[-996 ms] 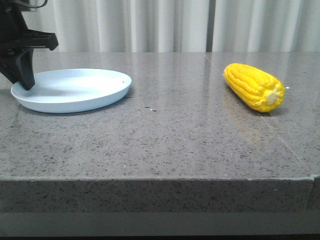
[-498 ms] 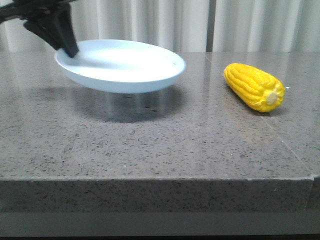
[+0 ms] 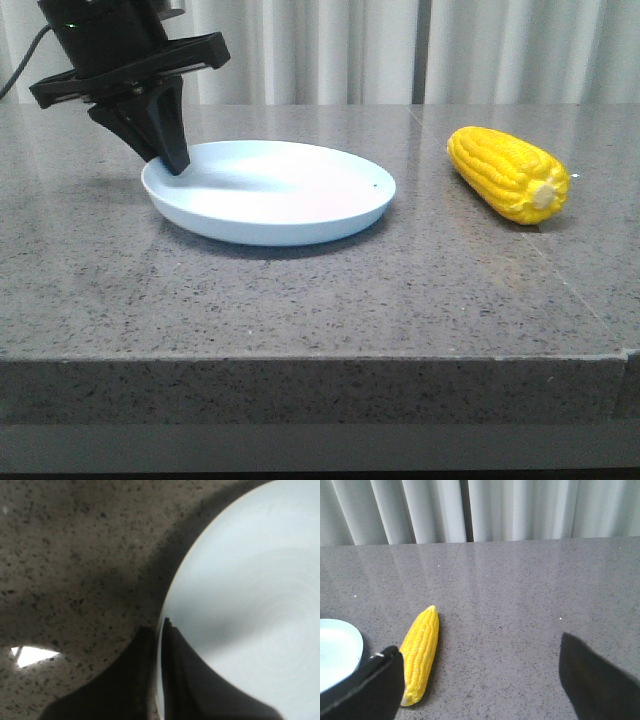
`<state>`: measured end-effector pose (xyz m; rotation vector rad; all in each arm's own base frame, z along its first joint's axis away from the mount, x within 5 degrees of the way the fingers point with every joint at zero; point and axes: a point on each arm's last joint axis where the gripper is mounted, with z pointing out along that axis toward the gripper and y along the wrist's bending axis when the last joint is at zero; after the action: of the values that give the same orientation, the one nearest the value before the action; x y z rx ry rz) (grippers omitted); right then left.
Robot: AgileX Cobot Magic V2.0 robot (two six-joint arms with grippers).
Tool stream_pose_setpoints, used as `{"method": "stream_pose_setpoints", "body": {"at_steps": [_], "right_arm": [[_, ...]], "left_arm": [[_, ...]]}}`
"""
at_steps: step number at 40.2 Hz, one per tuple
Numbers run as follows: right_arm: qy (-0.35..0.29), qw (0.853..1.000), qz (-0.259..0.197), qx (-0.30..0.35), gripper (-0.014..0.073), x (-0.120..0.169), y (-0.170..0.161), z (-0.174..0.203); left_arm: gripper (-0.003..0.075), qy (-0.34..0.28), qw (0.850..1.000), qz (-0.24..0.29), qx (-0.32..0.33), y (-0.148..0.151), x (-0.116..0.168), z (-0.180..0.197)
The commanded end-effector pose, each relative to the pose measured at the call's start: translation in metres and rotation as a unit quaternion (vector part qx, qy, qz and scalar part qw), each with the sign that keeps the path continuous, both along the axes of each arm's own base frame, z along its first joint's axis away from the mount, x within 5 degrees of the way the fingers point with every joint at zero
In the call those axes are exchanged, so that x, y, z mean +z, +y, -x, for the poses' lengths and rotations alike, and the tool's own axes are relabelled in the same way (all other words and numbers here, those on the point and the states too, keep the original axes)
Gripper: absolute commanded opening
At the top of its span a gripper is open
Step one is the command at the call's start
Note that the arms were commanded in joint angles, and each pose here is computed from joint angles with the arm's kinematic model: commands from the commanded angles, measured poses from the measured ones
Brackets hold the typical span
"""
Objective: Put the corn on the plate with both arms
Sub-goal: 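Drag the plate with the left gripper toward the table center, then lift the left gripper off the plate and withdraw it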
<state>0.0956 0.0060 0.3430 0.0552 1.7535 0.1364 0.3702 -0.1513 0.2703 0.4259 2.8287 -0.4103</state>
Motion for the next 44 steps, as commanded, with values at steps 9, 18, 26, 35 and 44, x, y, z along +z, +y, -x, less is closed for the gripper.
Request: {"method": "stream_pose_setpoints", "body": {"at_steps": [9,18,26,35,44], "right_arm": [[-0.054,0.999,-0.002,-0.001,0.0648,0.019,0.000,0.000],[-0.054,0.999,-0.002,-0.001,0.0648,0.019,0.000,0.000],[-0.054,0.999,-0.002,-0.001,0.0648,0.019,0.000,0.000],[-0.054,0.999,-0.002,-0.001,0.0648,0.019,0.000,0.000],[-0.054,0.999,-0.002,-0.001,0.0648,0.019,0.000,0.000]], "left_arm": [[0.0384,-0.106,0.994,-0.009,-0.008,0.010,0.063,0.019],[0.0288,-0.126,0.986,-0.104,0.030,0.037,0.084,0.039],[0.0117,-0.152,0.979,-0.126,0.050,0.054,0.088,0.059],[-0.0020,-0.193,0.972,-0.108,0.080,0.078,0.089,0.092],[-0.0020,-0.209,0.961,-0.112,0.142,0.121,0.086,0.130]]}}
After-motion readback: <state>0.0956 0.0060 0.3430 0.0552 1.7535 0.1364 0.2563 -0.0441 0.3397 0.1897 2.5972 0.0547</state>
